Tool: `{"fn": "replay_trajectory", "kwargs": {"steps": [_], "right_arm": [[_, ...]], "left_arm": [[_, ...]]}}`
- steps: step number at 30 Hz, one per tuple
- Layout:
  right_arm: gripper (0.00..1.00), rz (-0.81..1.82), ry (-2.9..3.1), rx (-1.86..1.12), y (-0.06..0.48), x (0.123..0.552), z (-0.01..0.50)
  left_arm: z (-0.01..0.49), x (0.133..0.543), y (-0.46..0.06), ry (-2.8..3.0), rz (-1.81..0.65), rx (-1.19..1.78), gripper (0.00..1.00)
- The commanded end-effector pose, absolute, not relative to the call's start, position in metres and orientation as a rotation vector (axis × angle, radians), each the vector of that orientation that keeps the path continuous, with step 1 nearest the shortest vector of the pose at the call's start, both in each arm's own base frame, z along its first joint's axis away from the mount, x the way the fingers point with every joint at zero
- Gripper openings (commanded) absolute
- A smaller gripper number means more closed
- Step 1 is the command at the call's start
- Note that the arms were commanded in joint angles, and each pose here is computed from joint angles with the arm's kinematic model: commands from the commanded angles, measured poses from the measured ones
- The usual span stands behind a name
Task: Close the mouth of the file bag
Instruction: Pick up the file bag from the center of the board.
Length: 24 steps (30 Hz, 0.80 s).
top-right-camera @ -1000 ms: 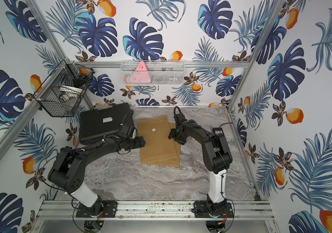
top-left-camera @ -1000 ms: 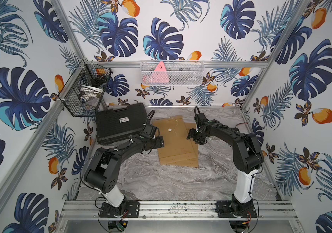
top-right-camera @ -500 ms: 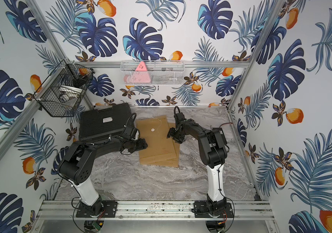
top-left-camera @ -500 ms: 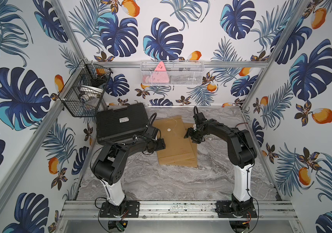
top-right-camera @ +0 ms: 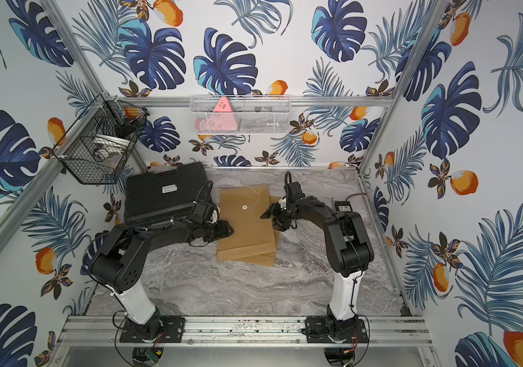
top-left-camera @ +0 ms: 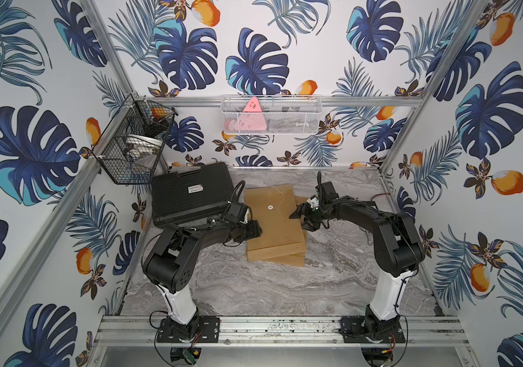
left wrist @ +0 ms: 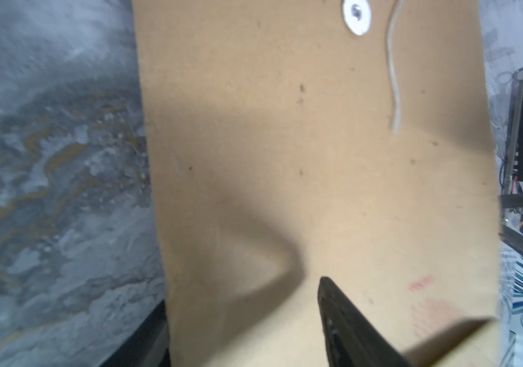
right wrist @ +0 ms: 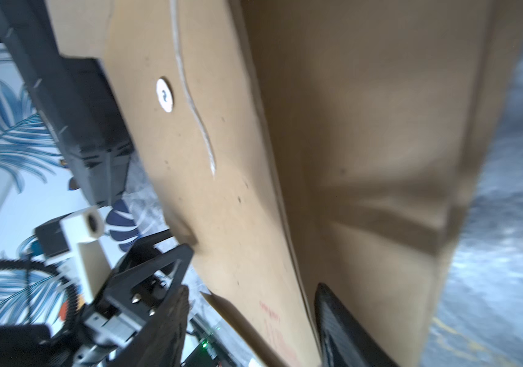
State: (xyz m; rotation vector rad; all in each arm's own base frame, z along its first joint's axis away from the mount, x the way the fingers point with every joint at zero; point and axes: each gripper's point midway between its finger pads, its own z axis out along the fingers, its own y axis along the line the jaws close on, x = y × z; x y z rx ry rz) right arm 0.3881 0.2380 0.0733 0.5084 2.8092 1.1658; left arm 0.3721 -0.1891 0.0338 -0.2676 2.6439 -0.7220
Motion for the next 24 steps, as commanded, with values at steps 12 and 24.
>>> {"fn": "replay_trajectory", "kwargs": {"steps": [12,24], "right_arm": [[0.26,1.212,2.811,0.532,0.242,0.383,0.061],[0.00,1.054,2.756,0.470,0.221,0.377,0.102]], "left_arm": [[0.040,0.355,-0.208,2.686,-0.900,-0.241,0.62],[0.058,0.351,-0.162,2.688,-0.838,-0.314,0.82]]}}
